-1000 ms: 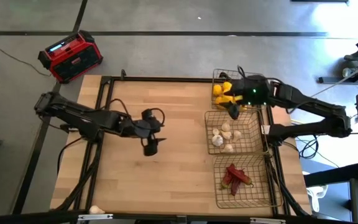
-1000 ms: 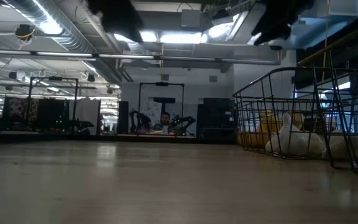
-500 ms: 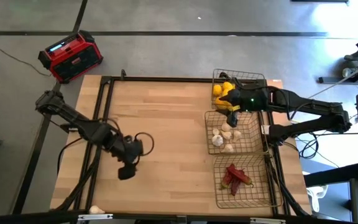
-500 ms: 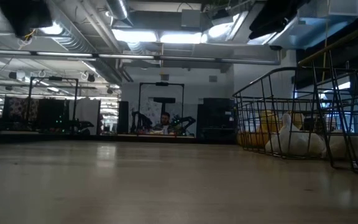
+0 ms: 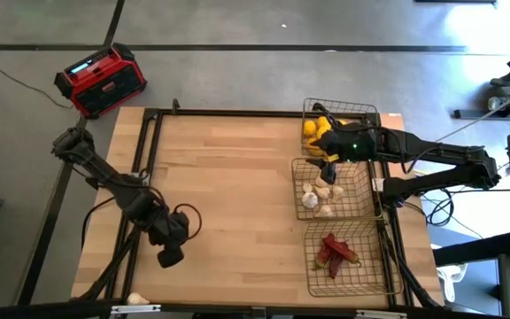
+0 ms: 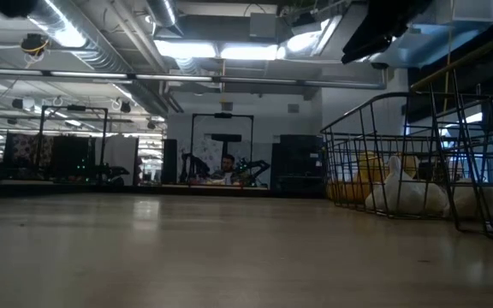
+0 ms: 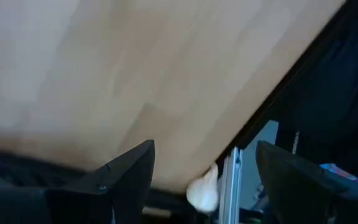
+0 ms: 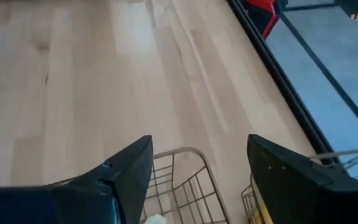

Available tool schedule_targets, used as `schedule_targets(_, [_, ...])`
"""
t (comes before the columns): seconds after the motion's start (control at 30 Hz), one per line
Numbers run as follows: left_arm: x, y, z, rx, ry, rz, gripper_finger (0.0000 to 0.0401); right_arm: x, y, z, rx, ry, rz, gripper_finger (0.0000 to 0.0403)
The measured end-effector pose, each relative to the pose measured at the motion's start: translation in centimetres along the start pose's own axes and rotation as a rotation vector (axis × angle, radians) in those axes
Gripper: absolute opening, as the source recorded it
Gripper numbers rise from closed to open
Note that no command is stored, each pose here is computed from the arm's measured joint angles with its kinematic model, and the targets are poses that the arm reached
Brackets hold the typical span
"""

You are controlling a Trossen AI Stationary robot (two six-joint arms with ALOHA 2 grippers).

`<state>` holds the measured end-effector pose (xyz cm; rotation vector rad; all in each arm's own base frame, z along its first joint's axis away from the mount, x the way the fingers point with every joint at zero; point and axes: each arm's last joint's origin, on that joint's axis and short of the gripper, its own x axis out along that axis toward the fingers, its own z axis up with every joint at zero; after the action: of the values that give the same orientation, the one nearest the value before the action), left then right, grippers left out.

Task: Sort produce into baskets
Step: Put the white garlic into the middle wire basket

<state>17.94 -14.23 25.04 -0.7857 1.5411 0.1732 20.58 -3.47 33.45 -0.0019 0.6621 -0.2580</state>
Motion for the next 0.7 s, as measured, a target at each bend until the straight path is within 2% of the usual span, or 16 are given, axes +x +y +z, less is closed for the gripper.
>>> schedule_targets(0.27, [3.1,0.5,-1.8,-0.212,0.160,-0.010,0.0273,0.0,0.0,0.3,-0.067,-0.033,0.006,0.0257])
schedule_targets(0.43, [5.3,0.2,-2.6,-0.367,0.340,-0.032,0.0260,0.0,0.0,0.3,-0.072,-0.034,0.008,0.0257])
schedule_targets(0.7, [7.6,-0.9,-2.2,-0.426,0.428,-0.054,0.0245,0.0,0.1,0.3,-0.096,-0.037,0.028,0.0257])
